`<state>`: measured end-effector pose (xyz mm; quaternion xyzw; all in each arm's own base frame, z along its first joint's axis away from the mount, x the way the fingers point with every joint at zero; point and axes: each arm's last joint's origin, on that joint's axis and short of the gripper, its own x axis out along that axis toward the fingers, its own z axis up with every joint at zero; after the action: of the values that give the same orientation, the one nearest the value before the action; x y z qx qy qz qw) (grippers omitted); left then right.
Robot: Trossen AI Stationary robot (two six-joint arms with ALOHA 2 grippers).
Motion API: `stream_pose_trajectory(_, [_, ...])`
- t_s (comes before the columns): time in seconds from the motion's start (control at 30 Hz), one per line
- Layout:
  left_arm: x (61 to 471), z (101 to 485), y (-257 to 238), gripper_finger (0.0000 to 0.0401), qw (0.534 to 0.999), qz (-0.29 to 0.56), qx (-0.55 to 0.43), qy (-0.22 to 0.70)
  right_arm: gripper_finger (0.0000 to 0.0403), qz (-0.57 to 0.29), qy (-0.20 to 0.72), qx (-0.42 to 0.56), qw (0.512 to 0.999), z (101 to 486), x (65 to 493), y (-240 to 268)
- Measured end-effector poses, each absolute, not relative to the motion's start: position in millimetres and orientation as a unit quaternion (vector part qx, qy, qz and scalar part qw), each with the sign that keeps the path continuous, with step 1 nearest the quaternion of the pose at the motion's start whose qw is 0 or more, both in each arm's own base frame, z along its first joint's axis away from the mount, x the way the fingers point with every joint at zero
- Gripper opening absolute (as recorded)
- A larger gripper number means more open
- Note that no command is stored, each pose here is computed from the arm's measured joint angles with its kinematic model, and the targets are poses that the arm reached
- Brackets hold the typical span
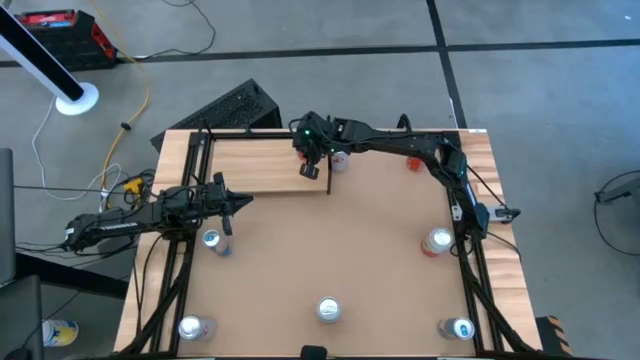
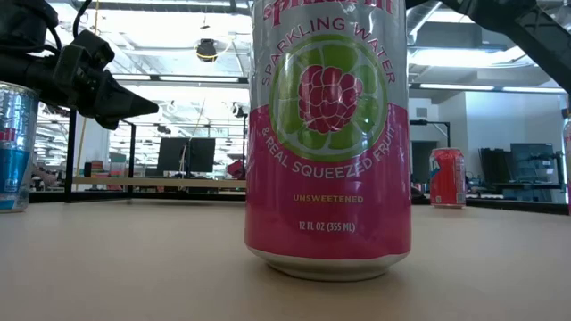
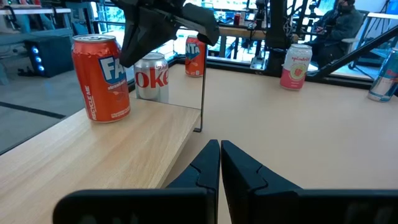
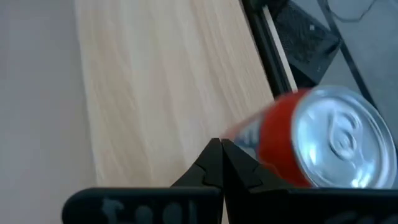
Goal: Place canned beverage on shelf
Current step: Put the bottom red soda can on the shelf
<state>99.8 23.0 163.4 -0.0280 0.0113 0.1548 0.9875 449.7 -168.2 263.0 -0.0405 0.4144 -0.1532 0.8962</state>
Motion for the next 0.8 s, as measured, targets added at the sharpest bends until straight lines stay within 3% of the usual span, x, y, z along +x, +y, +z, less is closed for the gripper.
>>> stream_pose_trajectory(0.8, [100,163,23,0.0000,0.988,0.154,-0.028,0.011,0.0018,-0.215,0.383,-0.051,0.897,268,453,-174])
